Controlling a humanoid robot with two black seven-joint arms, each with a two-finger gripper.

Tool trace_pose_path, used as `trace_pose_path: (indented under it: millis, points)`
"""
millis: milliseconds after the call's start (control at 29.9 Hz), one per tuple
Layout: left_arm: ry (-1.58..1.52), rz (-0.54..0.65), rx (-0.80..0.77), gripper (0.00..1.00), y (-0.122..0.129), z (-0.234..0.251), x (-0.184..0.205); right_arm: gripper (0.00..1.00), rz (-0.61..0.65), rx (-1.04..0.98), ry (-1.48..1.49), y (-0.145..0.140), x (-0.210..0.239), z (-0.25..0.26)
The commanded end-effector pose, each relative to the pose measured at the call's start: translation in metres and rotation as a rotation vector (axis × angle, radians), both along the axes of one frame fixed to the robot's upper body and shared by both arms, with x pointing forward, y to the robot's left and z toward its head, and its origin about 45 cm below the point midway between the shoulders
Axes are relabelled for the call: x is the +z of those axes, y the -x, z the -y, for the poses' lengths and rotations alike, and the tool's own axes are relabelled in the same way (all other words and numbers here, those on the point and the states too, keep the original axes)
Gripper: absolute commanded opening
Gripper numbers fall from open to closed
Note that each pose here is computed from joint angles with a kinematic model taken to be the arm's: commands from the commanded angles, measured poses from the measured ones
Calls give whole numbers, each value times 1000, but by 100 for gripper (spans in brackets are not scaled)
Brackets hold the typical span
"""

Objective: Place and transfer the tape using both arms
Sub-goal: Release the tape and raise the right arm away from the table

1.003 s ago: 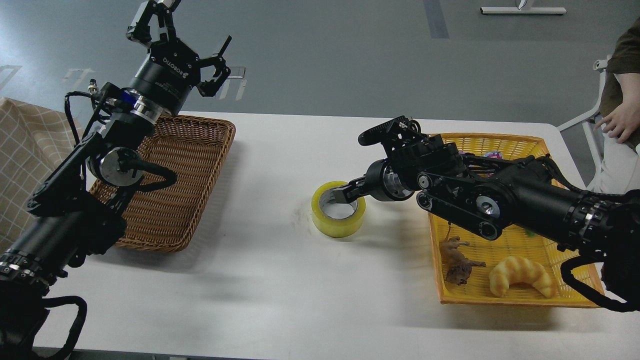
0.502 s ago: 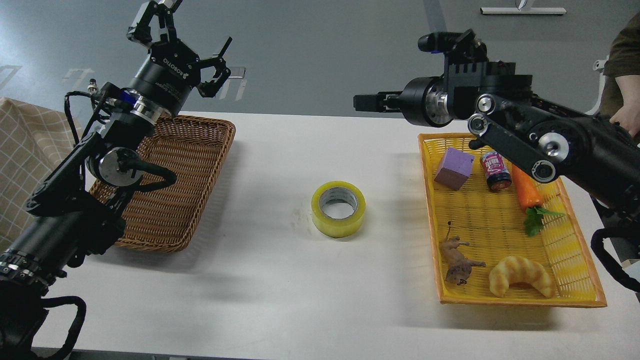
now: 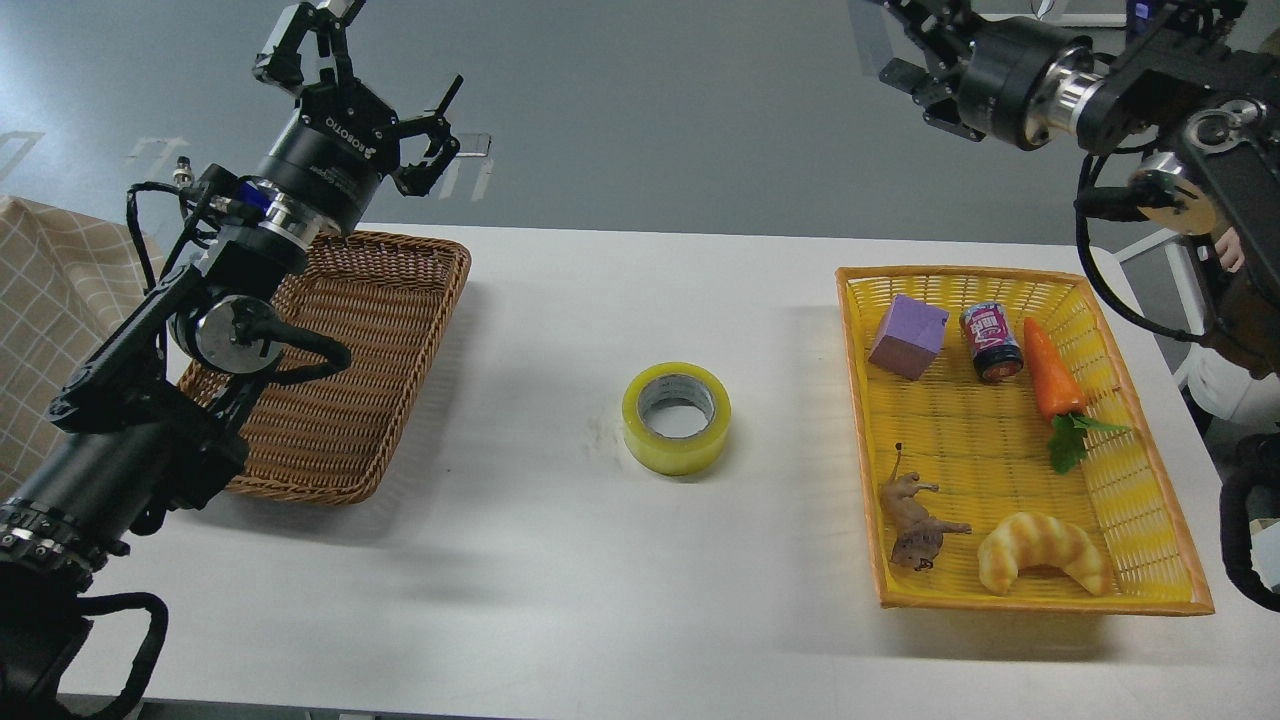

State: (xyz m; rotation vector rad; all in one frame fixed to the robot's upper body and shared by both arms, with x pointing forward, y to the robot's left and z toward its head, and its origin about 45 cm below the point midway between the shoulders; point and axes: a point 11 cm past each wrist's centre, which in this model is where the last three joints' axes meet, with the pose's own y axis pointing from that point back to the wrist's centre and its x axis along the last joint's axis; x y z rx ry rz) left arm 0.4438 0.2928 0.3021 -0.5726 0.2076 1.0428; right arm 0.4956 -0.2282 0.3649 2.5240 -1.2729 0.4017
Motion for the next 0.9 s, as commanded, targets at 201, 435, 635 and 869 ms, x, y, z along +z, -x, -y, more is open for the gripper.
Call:
trace_pose_path:
  millis: [201, 435, 635, 869]
  points:
    - [-3, 3, -1, 98, 0, 0, 1, 100, -59, -61, -522, 8, 10, 49]
    - [-10, 0, -5, 98, 0, 1, 0, 100, -131, -62, -840, 18, 4, 76]
    - [-19, -5, -4, 98, 0, 0, -1, 100, -114, -82, -946, 33, -5, 95]
    - [-5, 11, -33, 98, 4, 3, -1, 100, -82, -148, -1016, 44, -16, 124]
